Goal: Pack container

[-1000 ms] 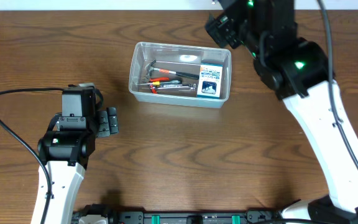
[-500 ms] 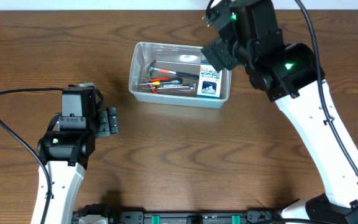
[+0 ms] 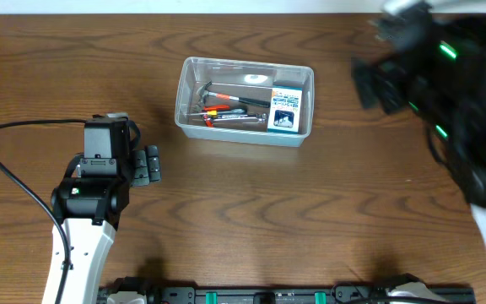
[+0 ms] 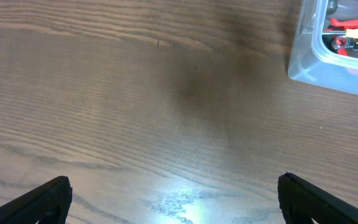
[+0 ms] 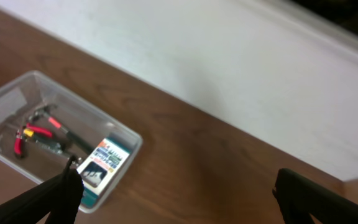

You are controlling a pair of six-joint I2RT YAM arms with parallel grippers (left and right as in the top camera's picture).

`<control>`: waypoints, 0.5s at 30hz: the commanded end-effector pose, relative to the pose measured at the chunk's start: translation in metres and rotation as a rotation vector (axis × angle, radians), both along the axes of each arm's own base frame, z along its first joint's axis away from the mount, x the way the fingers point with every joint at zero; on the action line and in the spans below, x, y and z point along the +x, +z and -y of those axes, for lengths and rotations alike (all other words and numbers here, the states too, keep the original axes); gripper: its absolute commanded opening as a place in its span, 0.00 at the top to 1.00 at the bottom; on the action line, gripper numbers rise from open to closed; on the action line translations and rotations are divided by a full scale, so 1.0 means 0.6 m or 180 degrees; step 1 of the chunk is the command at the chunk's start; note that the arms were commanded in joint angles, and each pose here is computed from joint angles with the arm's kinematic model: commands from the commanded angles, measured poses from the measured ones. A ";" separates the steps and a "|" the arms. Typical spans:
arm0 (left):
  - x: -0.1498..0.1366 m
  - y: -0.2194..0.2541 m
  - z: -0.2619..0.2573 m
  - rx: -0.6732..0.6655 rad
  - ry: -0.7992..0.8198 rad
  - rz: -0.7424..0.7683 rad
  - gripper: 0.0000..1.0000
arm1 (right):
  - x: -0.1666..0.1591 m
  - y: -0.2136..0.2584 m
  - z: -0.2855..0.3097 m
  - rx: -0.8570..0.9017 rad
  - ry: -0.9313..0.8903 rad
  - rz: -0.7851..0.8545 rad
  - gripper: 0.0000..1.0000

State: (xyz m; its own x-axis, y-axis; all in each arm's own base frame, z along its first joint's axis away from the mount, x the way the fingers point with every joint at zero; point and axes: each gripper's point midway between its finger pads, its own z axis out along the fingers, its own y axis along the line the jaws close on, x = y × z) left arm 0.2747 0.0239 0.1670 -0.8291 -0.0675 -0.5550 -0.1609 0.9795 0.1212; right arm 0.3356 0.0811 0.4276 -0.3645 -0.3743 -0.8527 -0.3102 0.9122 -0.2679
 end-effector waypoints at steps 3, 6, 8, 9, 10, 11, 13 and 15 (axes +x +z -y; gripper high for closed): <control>0.004 0.009 0.000 0.0045 -0.0041 0.0026 0.02 | -0.100 -0.044 0.071 0.0105 -0.0277 0.0010 0.01; 0.003 0.009 0.000 0.0045 -0.0041 0.0025 0.02 | -0.156 -0.112 0.095 0.0115 -0.0384 -0.0053 0.01; 0.003 0.009 0.000 0.0045 -0.0041 0.0025 0.02 | -0.192 -0.169 0.091 0.0165 -0.0300 -0.0106 0.01; 0.003 0.009 0.000 0.0045 -0.0041 0.0025 0.02 | -0.206 -0.195 0.087 0.0193 -0.0240 -0.0124 0.01; 0.004 0.009 0.000 0.0045 -0.0041 0.0026 0.02 | -0.222 -0.223 0.081 0.0243 -0.0169 -0.0133 0.01; 0.003 0.009 0.000 0.0045 -0.0041 0.0025 0.02 | -0.236 -0.249 0.077 0.0300 -0.0131 -0.0132 0.01; 0.003 0.009 0.000 0.0045 -0.0041 0.0025 0.02 | -0.257 -0.297 0.074 0.0395 -0.0114 -0.0130 0.01; 0.004 0.009 0.000 0.0045 -0.0041 0.0027 0.02 | -0.271 -0.339 0.076 0.0456 -0.0146 -0.0125 0.01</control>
State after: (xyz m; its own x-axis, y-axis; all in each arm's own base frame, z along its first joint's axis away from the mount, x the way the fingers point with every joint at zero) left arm 0.2747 0.0241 0.1672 -0.8288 -0.0675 -0.5555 -0.1618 0.9792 0.1224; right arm 0.1821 0.0301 0.2479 -0.4199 -0.2873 -0.8609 -0.2669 0.9457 -0.1854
